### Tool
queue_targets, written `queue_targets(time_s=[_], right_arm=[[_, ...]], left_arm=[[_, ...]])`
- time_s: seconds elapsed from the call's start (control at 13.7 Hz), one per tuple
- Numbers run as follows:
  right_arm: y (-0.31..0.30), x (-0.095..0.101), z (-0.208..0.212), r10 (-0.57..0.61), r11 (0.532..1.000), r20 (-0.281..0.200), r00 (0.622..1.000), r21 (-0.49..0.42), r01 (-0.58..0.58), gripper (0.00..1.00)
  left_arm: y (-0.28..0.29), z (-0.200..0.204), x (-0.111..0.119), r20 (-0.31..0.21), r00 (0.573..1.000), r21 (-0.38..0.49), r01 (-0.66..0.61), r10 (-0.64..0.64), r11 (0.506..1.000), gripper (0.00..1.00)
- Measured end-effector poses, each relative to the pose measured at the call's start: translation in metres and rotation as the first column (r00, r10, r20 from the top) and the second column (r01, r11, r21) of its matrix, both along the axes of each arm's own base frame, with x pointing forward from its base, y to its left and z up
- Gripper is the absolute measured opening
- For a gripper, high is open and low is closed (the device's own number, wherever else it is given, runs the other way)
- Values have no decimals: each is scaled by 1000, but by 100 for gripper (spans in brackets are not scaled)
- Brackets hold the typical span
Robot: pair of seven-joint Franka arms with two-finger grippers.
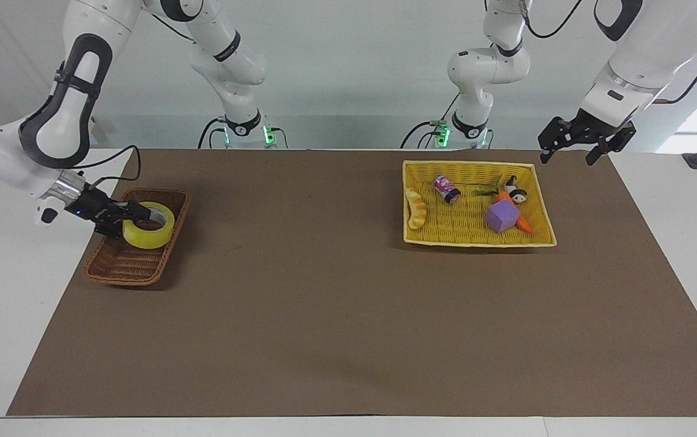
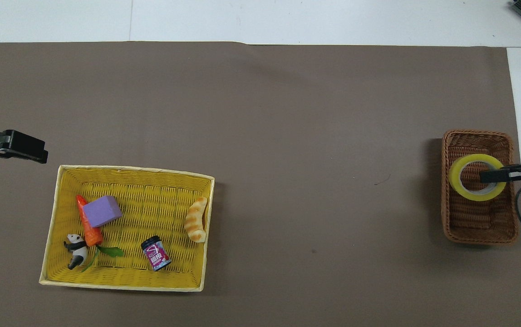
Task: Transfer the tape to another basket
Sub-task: 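Lower the tape into the wicker basket and open the right gripper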
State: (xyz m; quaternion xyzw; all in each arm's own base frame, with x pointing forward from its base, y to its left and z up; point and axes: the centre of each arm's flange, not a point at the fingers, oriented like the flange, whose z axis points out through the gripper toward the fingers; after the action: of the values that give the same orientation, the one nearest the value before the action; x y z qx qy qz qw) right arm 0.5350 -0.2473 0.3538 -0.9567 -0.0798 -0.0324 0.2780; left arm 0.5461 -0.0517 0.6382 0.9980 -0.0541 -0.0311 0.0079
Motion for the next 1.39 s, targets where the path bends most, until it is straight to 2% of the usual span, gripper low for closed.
queue_targets(time_s=[0.29, 0.51, 0.66, 0.88, 1.02, 1.17, 1.39], right_arm=[[-7, -1, -21, -13, 1000, -14, 1000, -9, 13, 0], [-15, 5, -35, -20, 997, 19, 1000, -73, 22, 4], [-19, 12, -39, -33, 992, 50, 998, -120, 39, 23], [-12, 24, -26, -11, 990, 84, 996, -142, 23, 58], [8, 45, 5, 45, 980, 119, 992, -198, -20, 80], [34, 60, 55, 55, 959, 134, 989, -283, -15, 99], [77, 64, 121, 65, 935, 182, 981, -354, 3, 100]], left_arm=[[2, -2, 1, -2, 1000, -2, -4, 4, 1000, 100], [7, 5, -1, 12, 1000, -3, -14, 14, 1000, 100], [7, 18, -9, 36, 999, -2, -14, 15, 1000, 100], [7, 27, -14, 53, 999, -2, -14, 14, 1000, 100], [7, 27, -14, 52, 999, -2, -14, 14, 1000, 100], [7, 27, -14, 52, 999, -2, -14, 14, 1000, 100], [7, 27, -14, 52, 999, -2, -14, 15, 1000, 100]])
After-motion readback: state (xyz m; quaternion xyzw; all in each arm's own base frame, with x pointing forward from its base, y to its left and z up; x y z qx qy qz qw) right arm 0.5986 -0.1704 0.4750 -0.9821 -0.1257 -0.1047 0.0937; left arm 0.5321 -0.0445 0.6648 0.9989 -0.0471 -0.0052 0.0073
